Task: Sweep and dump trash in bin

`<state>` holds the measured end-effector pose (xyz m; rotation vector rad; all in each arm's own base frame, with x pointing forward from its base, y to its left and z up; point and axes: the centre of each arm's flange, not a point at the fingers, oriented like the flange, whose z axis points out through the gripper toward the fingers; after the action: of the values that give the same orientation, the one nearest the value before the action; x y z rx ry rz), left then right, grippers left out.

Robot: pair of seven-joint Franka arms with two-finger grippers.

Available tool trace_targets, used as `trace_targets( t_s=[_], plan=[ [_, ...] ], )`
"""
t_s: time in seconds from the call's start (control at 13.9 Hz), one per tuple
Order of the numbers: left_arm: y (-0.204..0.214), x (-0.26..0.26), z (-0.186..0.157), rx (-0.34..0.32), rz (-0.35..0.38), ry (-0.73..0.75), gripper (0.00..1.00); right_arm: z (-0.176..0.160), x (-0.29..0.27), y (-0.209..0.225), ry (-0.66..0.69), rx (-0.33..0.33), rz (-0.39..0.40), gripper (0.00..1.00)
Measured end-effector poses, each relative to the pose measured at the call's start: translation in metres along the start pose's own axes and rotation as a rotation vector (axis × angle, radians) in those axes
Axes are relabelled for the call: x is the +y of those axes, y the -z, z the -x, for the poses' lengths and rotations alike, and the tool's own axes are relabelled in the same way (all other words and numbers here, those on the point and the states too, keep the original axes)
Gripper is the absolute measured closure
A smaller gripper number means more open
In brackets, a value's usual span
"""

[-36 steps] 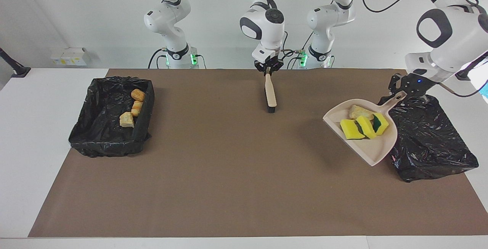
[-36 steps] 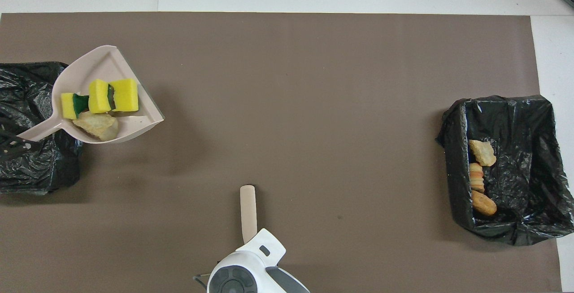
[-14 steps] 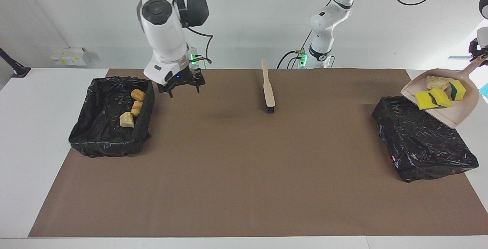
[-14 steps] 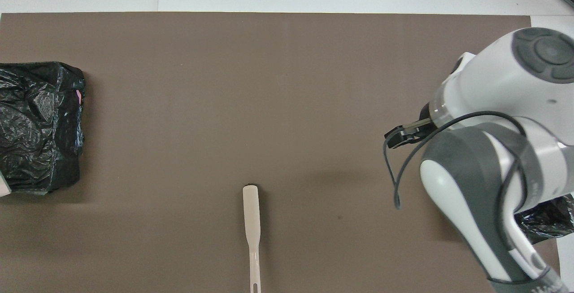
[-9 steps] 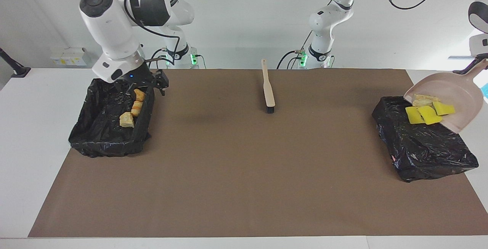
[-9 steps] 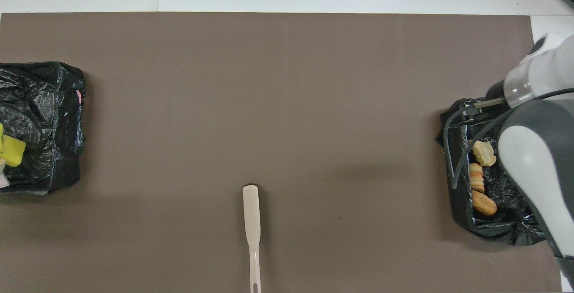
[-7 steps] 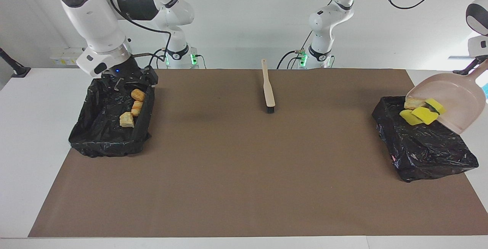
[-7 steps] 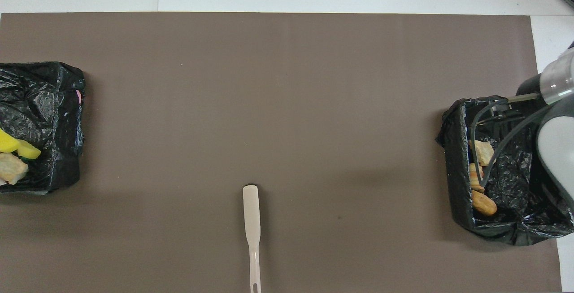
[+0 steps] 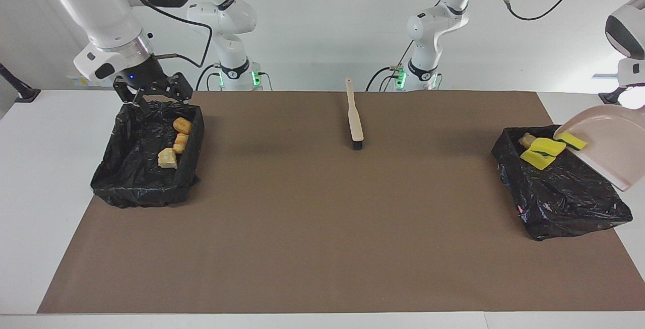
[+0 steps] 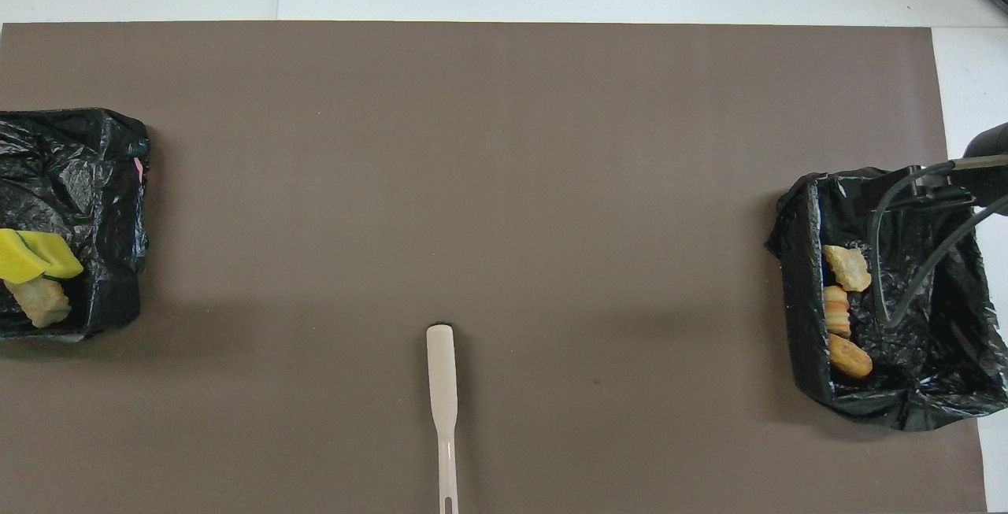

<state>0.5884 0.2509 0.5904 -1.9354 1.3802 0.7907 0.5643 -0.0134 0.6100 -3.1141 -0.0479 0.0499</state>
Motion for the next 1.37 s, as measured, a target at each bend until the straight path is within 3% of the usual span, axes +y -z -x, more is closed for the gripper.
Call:
trace_targets(
  t_s=[0.14,0.51,0.87,1.08,1.37],
  plan=[
    [0.014,-0.011,-0.008,-0.033,-0.079,-0.029,0.68,0.0,0.0,0.0,0.001,0.0,0.0,0.0],
    [0.039,-0.018,-0.013,-0.03,-0.142,-0.053,0.68,0.0,-0.001,0.0,0.001,0.0,0.0,0.0],
    [0.073,-0.008,-0.015,0.229,-0.138,0.024,0.68,0.0,-0.001,0.0,0.001,0.0,0.0,0.0],
    [0.084,0.0,-0.024,0.317,-0.083,0.088,0.68,0.0,-0.001,0.0,0.001,0.0,0.0,0.0],
    [0.121,0.021,-0.072,0.401,0.053,0.225,0.68,0.0,-0.001,0.0,0.001,0.0,0.0,0.0]
  ],
)
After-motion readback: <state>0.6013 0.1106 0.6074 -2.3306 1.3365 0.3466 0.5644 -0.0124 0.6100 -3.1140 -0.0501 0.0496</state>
